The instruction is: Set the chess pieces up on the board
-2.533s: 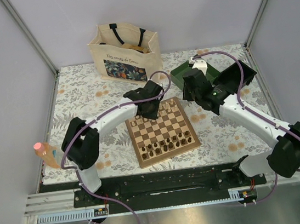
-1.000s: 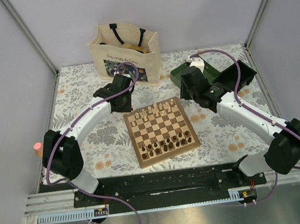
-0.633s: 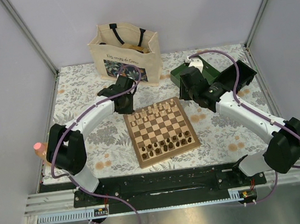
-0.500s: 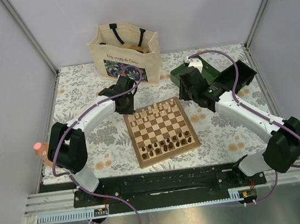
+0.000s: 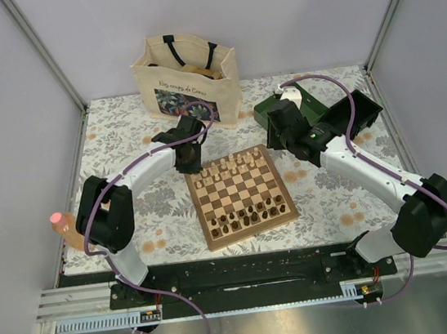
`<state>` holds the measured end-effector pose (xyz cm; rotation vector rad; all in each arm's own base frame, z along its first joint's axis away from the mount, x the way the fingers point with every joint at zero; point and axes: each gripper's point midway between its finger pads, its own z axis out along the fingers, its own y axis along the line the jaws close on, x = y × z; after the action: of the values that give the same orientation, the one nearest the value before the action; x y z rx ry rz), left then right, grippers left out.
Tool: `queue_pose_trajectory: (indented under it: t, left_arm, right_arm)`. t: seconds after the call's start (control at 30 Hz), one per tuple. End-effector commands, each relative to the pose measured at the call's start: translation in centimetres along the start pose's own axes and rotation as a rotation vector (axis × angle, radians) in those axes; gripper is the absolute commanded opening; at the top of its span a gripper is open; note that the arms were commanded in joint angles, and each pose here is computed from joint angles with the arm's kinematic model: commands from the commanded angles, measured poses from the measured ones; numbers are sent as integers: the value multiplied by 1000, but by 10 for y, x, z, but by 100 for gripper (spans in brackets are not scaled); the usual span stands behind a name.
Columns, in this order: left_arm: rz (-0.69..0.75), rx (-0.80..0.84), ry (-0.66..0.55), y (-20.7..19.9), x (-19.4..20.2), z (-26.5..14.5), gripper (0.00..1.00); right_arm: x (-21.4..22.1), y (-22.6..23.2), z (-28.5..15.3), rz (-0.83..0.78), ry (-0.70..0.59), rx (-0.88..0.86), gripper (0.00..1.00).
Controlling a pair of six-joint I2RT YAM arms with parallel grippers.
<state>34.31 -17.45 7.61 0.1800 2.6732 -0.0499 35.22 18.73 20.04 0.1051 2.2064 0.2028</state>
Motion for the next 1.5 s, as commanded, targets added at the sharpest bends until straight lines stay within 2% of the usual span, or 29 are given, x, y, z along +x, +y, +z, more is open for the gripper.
queue_pose_trajectory:
  t: [0.0, 0.1, 0.43, 0.53, 0.6, 0.87, 1.27, 1.4, 1.47]
  left_arm:
    - [-16, 28, -17, -5, -5, 6, 0]
    - [-17, 35, -9, -7, -4, 8, 0]
    - [-22, 24, -5, -5, -1, 10, 11]
    - [-23, 24, -8, -5, -2, 8, 12]
    - [-22, 17, -8, -3, -2, 8, 21]
    - [-25, 8, -11, -1, -3, 7, 23]
    - [-35, -11, -38, 2, -8, 0, 39]
    - [-52, -18, -92, 7, -18, -17, 58]
    - [-65, -20, -138, 9, -25, -32, 78]
  right_arm:
    - [-22, 9, -3, 32, -49, -31, 39]
    - [-21, 9, -3, 30, -47, -32, 40]
    - [-22, 8, -5, 30, -52, -31, 40]
    - [-22, 8, -5, 33, -51, -33, 40]
    - [-21, 8, -5, 33, -49, -35, 40]
    - [-20, 8, -7, 35, -49, -37, 40]
    - [-20, 8, -7, 32, -51, -37, 40]
    - [-25, 2, -8, 25, -67, -15, 40]
    - [-26, -3, -7, 20, -67, 2, 40]
